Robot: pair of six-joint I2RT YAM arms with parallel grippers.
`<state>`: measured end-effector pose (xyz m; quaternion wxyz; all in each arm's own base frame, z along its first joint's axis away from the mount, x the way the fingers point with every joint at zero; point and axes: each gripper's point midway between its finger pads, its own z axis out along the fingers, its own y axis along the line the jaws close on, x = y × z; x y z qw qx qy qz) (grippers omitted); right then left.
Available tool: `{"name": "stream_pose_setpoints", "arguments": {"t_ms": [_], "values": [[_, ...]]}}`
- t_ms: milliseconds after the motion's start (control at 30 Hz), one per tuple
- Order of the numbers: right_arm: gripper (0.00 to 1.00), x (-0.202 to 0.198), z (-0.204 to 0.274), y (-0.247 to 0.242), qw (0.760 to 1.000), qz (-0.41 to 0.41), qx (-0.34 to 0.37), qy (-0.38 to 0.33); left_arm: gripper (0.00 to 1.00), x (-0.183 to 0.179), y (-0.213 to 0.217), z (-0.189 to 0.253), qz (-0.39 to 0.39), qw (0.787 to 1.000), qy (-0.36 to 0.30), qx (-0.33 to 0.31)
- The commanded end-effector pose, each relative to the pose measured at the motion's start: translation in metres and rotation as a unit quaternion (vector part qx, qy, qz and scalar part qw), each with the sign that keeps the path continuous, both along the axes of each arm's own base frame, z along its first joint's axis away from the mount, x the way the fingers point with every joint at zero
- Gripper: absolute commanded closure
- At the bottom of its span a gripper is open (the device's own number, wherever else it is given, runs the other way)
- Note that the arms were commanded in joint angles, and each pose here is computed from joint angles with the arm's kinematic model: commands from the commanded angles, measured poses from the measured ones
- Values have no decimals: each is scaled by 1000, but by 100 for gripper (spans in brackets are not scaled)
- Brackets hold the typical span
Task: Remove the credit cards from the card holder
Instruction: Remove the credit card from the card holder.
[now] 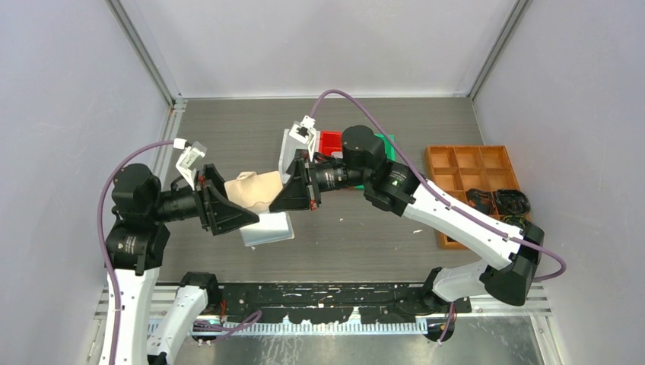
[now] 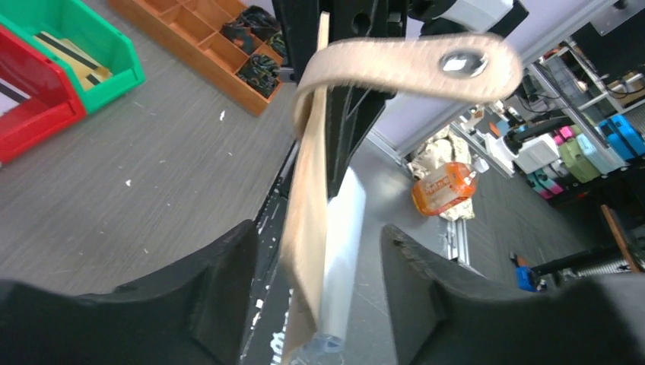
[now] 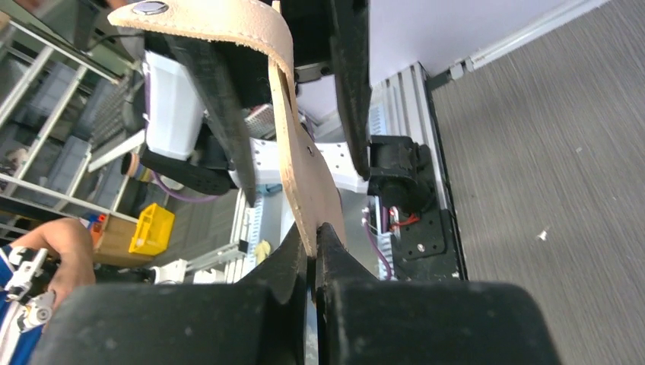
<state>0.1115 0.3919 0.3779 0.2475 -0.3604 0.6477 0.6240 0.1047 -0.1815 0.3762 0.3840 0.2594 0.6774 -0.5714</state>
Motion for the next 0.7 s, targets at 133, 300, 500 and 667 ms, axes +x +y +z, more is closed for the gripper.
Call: {"name": "stream_pose_setpoints", "arguments": {"t_ms": [133,300,500,667], "values": [[99,-4,53,0,995,-5,100,13,73,13,3,16,62,997,-48,-17],[54,-1,38,0,996,-16,89,28,96,19,5,23,92,994,-44,-31],[36,-11,24,-18,995,-27,97,21,100,24,2,27,92,993,44,-61],[38,-12,16,-32,992,-58,113,16,100,34,-1,35,91,987,101,-89]]}}
